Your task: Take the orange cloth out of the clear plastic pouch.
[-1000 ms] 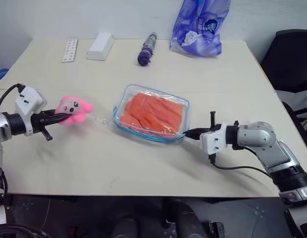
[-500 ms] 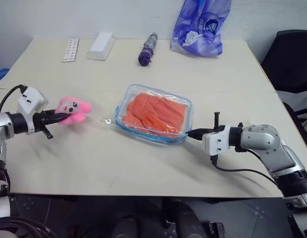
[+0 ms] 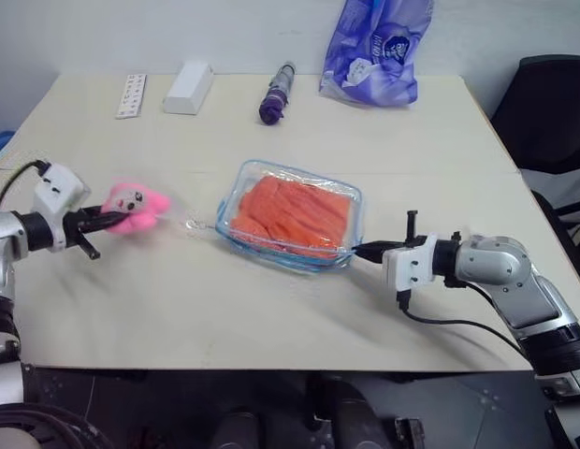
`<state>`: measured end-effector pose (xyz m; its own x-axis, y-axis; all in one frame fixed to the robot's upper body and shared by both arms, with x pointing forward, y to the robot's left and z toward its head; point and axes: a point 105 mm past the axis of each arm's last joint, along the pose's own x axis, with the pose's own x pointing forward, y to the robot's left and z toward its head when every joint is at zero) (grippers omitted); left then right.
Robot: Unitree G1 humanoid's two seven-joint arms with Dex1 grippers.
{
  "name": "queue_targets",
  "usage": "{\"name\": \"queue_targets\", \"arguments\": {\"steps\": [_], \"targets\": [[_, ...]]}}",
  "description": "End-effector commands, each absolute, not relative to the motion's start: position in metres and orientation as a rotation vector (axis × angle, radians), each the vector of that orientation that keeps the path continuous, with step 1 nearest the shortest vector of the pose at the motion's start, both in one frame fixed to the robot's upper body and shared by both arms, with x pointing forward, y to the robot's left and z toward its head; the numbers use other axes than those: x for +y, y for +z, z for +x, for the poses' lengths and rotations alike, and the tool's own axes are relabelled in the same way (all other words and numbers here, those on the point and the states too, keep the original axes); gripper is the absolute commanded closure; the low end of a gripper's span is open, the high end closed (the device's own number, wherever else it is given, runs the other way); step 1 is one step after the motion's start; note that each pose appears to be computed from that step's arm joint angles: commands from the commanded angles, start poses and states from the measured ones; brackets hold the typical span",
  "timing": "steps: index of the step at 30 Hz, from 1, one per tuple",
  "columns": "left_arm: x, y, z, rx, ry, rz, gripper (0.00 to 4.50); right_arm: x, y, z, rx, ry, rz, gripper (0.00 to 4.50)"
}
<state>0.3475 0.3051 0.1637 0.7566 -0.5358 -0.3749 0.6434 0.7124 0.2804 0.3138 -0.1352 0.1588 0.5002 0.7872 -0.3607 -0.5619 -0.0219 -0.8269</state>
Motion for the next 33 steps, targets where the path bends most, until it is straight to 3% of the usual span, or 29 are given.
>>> {"name": "queue_targets", "arguments": {"steps": [1,6,10,13,17,23,26,33], "targets": [[0.276,0.165,0.343,0.243,-0.739,0.433,3.07,-0.132,0.169,0.305,-0.254,1.095,-1.100,3.16],[0.250,0.165,0.336,0.198,-0.786,0.475,1.56,-0.140,0.172,0.290,-0.164,1.090,-0.932,1.49],[0.269,0.208,0.332,0.125,-0.744,0.579,0.42,-0.157,0.183,0.262,-0.009,1.125,-0.674,0.17],[0.291,0.254,0.329,0.093,-0.706,0.603,0.42,-0.166,0.196,0.237,0.055,1.155,-0.512,0.17],[0.283,0.270,0.328,0.095,-0.784,0.700,0.42,-0.170,0.206,0.226,0.074,1.123,-0.381,0.17],[0.197,0.240,0.321,0.049,-1.140,0.943,0.42,-0.165,0.209,0.225,0.084,1.109,-0.325,0.17],[0.166,0.237,0.333,-0.025,-1.218,0.995,0.42,-0.157,0.205,0.224,0.098,1.115,-0.291,0.17],[0.153,0.207,0.346,-0.028,-1.337,1.212,0.42,-0.144,0.200,0.214,0.103,1.122,-0.263,0.17]]}}
